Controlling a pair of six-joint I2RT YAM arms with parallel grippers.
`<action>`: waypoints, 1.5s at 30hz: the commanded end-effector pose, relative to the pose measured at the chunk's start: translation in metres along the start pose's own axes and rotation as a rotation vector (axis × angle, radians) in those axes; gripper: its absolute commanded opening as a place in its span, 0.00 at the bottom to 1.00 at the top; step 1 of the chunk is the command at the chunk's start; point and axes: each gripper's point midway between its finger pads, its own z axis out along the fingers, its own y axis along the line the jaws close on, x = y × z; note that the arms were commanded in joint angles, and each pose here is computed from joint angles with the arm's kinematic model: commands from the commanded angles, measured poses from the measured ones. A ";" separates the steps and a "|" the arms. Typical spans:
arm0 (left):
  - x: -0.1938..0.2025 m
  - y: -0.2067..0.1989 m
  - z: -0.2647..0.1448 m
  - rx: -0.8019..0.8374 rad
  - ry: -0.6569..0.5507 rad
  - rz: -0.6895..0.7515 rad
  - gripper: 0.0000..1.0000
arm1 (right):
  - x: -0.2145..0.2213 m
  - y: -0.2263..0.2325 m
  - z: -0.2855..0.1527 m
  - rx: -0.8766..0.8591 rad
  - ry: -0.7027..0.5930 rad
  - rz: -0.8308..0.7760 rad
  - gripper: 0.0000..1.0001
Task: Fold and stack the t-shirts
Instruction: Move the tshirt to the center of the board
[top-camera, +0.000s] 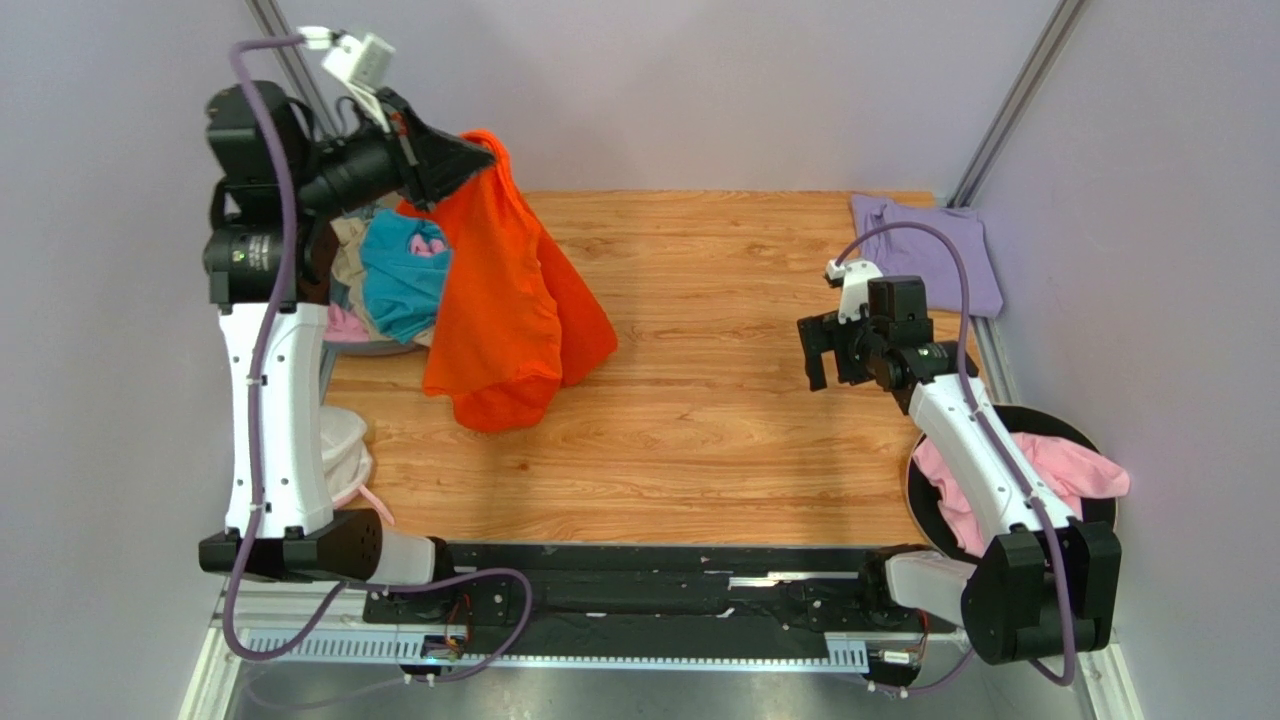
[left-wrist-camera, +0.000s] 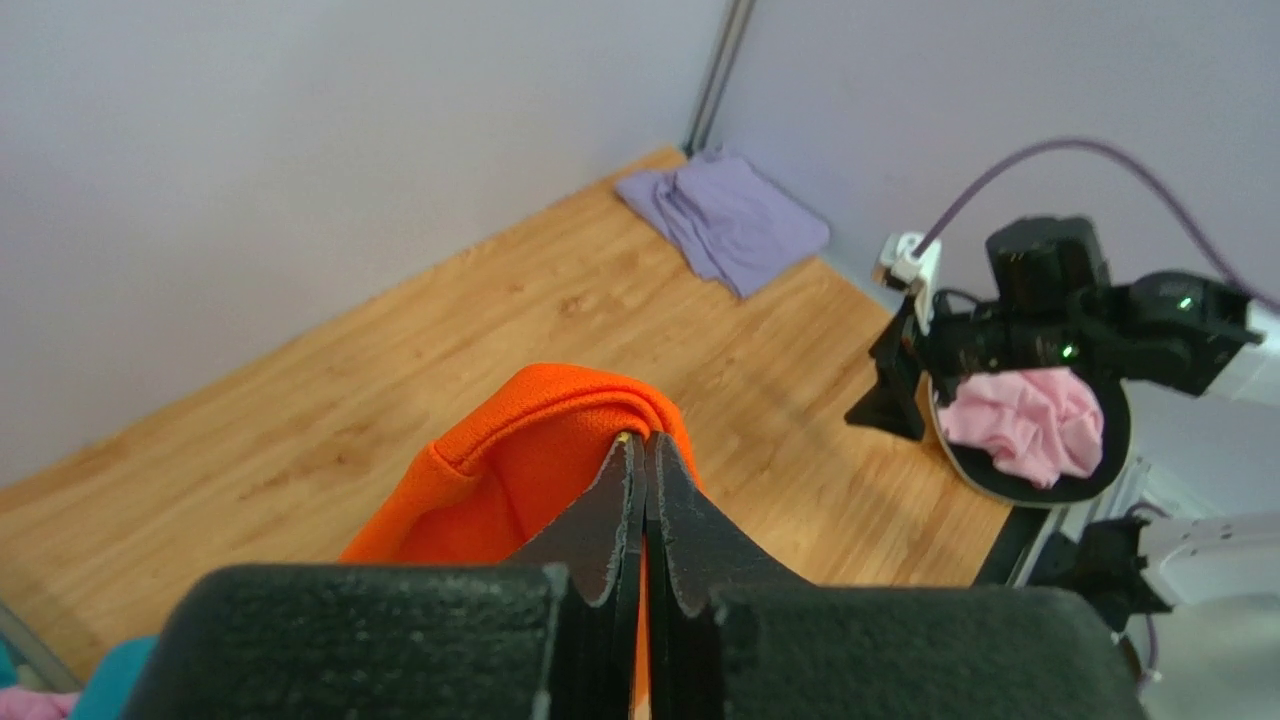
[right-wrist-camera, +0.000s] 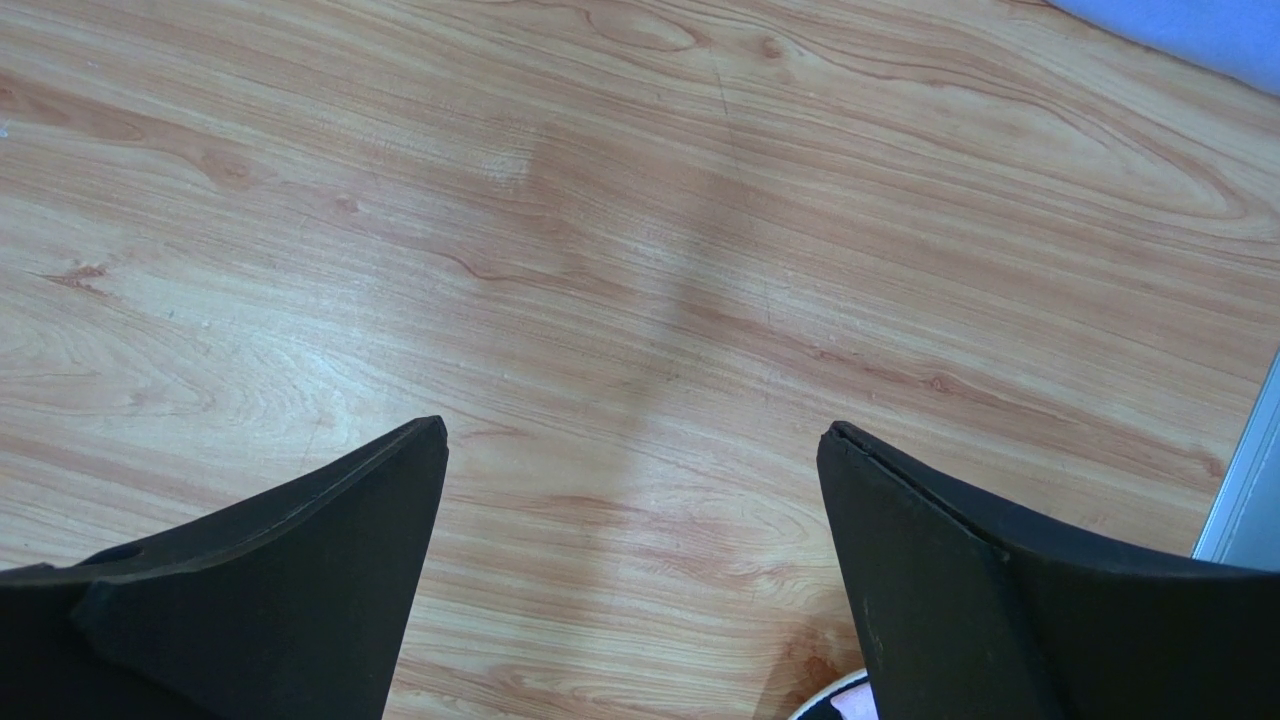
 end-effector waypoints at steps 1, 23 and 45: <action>0.059 -0.002 0.023 0.043 0.145 0.031 0.00 | -0.015 -0.004 -0.001 0.020 -0.033 -0.020 1.00; 0.205 -0.069 0.156 0.277 0.539 0.335 0.00 | -0.010 -0.007 0.005 0.035 -0.012 -0.025 1.00; 0.265 -0.076 0.235 0.256 0.580 0.343 0.00 | -0.006 -0.007 0.011 0.029 0.015 -0.020 1.00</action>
